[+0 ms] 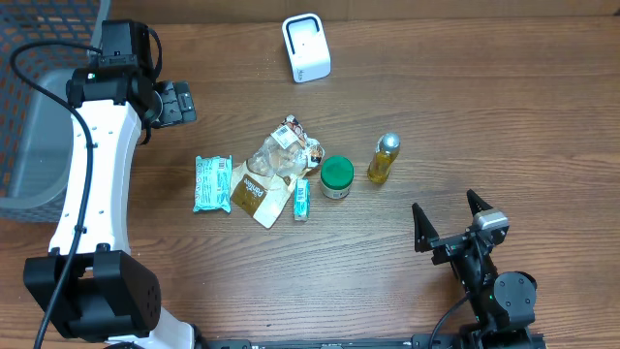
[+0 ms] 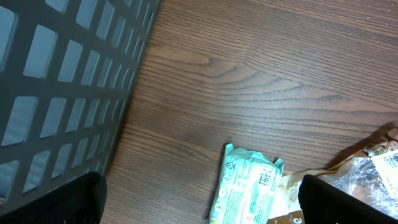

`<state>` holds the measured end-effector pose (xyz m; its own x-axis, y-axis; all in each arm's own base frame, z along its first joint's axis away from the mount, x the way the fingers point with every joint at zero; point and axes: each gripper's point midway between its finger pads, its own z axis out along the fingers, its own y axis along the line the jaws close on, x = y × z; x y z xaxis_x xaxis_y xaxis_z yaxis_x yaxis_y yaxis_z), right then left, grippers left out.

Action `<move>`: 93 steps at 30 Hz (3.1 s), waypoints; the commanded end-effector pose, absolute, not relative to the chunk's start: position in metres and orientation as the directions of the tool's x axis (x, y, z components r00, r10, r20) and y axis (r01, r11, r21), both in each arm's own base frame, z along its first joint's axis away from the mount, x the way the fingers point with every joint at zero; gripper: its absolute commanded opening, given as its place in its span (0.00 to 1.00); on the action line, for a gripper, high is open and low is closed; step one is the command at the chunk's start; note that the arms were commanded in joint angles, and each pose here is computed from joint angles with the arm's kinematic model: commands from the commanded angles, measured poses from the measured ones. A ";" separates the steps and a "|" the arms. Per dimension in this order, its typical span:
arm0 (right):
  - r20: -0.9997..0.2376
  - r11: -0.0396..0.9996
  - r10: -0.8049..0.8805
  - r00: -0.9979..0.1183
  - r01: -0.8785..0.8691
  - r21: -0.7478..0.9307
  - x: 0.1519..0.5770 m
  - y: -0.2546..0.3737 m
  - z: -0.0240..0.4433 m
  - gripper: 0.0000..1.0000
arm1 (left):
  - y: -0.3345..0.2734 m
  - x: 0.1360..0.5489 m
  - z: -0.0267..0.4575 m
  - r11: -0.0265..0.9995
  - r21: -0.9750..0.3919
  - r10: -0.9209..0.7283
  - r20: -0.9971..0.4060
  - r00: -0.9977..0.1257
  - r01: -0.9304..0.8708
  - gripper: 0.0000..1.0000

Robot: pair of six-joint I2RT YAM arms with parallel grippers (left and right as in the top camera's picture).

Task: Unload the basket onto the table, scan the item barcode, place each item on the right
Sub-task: 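Move the right gripper from rest toward the Vim bottle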

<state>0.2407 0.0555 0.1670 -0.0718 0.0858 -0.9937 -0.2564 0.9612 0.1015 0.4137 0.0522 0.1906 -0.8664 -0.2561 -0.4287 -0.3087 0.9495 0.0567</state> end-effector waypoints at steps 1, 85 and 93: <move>-0.994 0.972 0.086 -0.067 -0.212 0.099 0.243 0.048 0.166 1.00 | 0.053 0.416 0.200 0.949 0.056 -0.252 -0.453 -0.855 -0.310 1.00; -0.823 0.807 0.028 -0.567 -0.474 0.354 0.225 0.117 0.391 1.00 | 0.053 0.416 0.200 0.949 0.056 -0.252 -0.452 -0.855 -0.309 1.00; -0.656 0.861 0.006 -0.754 -0.330 0.387 0.267 0.111 0.335 1.00 | 0.053 0.416 0.200 0.949 0.056 -0.252 -0.453 -0.855 -0.310 1.00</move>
<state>0.2529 0.1133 0.3426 -0.7348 0.0078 -0.6783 -0.3581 0.8448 0.3976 0.4137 0.0522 0.1906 -0.8664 -0.2561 -0.4287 -0.3087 0.9495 0.0567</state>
